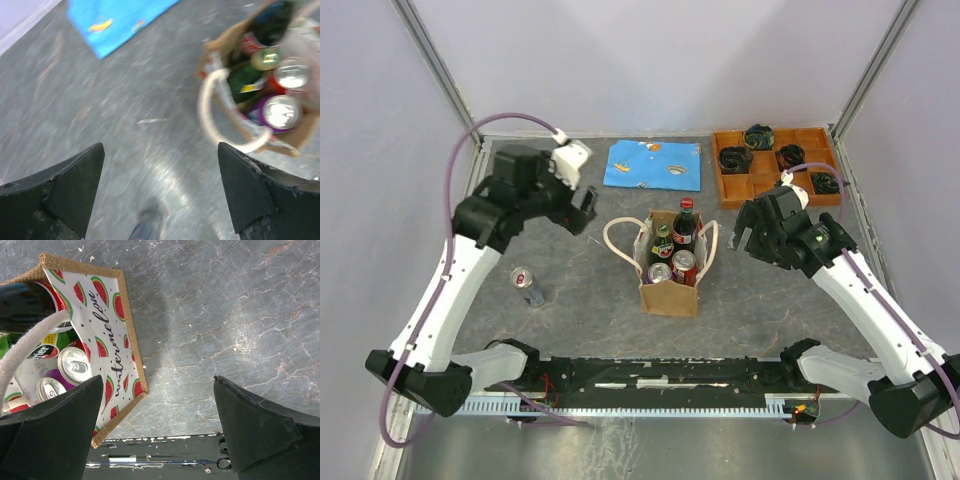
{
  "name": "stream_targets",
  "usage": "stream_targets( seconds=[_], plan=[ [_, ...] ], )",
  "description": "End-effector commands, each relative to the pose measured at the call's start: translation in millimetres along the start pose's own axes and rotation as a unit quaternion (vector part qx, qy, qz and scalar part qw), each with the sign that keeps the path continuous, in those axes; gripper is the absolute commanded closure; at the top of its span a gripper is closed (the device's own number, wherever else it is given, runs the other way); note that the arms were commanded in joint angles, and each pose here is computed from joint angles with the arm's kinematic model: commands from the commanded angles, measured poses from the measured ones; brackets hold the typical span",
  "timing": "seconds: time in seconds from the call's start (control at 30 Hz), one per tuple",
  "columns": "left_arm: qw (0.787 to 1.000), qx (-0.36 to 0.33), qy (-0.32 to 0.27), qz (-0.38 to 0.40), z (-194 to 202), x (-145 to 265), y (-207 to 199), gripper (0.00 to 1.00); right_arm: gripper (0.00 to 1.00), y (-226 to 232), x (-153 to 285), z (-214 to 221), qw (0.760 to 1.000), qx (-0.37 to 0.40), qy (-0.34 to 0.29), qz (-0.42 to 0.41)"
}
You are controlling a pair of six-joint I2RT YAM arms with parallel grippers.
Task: Place the beverage into the canvas bag
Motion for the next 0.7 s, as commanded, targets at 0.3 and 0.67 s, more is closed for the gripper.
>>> stream_targets(
  seconds=[0.3,0.67],
  plan=[
    [0.951,0.046,0.304,0.045,156.2,65.6,29.7,0.01,0.01,22.2,-18.3,-0.6,0.999,0.007,0.015,-0.029],
    [0.926,0.048,0.37,0.059,226.9,88.2,17.4,0.01,0.01,19.9,-20.2,2.2,0.999,0.006,0.018,-0.028]
  ],
)
Point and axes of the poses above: each gripper's point midway between its finger pads, its own x axis back along the fingers, its own y axis along the line the jaws close on, z = x × y, the point moved 2 cm from there along x, back along the fingers, and after that the axes turned 9 degrees about -x, right-handed, at the moved point
